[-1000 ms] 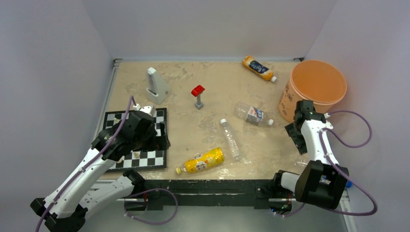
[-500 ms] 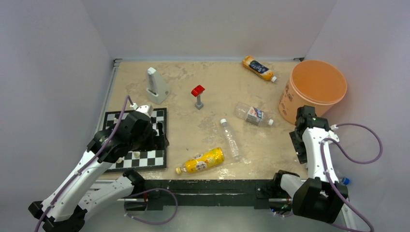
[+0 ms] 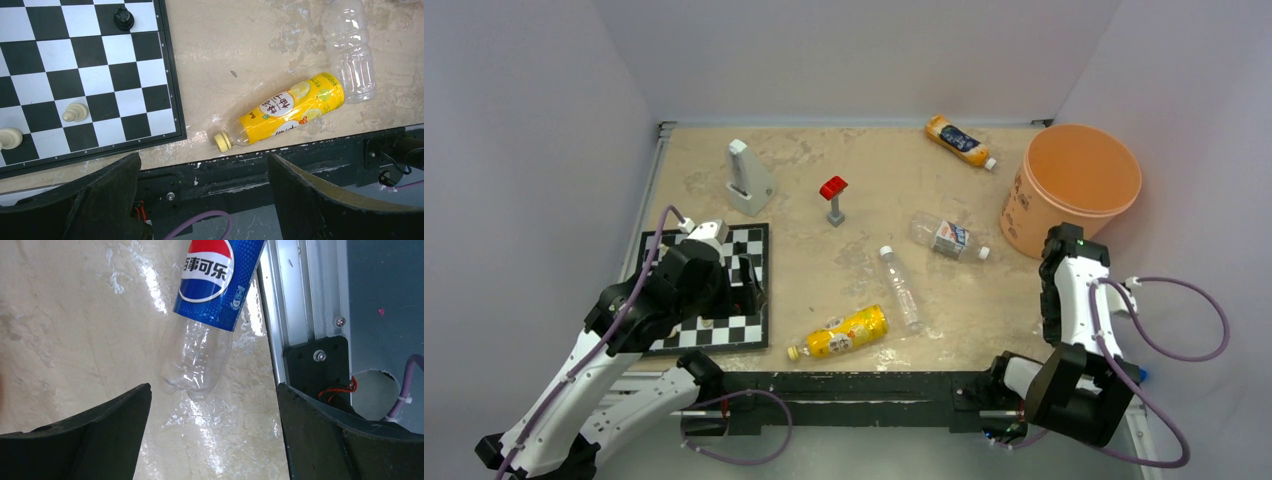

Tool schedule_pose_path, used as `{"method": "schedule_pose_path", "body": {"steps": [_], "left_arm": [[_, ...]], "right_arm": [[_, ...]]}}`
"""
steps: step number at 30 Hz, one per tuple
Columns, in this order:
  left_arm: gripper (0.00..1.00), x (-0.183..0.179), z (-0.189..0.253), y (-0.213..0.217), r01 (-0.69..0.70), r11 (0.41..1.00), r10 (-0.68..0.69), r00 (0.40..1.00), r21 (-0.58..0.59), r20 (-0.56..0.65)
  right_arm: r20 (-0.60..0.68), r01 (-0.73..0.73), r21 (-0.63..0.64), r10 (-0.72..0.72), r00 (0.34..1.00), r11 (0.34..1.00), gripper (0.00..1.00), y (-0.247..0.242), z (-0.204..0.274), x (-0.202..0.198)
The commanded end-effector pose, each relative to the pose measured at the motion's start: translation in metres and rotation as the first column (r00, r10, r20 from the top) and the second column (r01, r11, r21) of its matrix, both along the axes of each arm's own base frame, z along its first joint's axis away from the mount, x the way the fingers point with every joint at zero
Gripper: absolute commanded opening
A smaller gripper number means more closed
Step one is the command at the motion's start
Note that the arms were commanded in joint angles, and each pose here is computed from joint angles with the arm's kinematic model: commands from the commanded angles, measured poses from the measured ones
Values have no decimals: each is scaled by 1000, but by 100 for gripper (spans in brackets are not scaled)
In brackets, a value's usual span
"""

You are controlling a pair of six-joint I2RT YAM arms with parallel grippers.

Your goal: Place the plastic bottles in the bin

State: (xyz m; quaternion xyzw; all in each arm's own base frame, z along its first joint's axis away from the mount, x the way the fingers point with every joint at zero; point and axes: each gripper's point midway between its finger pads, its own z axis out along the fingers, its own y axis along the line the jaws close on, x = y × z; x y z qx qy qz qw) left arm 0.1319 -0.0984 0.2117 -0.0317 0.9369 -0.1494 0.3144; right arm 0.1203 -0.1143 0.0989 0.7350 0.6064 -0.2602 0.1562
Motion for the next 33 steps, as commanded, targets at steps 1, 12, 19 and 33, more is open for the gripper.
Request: {"method": "schedule_pose_path", "body": {"steps": [1, 12, 19, 33], "left_arm": [[100, -3, 6, 1, 22, 1000, -22, 1000, -6, 20], [100, -1, 10, -3, 31, 999, -31, 999, -16, 19], [100, 0, 8, -3, 19, 1000, -19, 1000, -13, 11], [100, 6, 15, -10, 16, 999, -15, 1000, -28, 9]], "right_arm": [[24, 88, -93, -86, 996, 992, 99, -17, 4, -3], [82, 120, -46, -116, 990, 992, 98, -18, -23, 17], [33, 139, -67, -137, 990, 988, 97, -27, -34, 16], [-146, 77, -21, -79, 986, 997, 98, -32, -51, 18]]}}
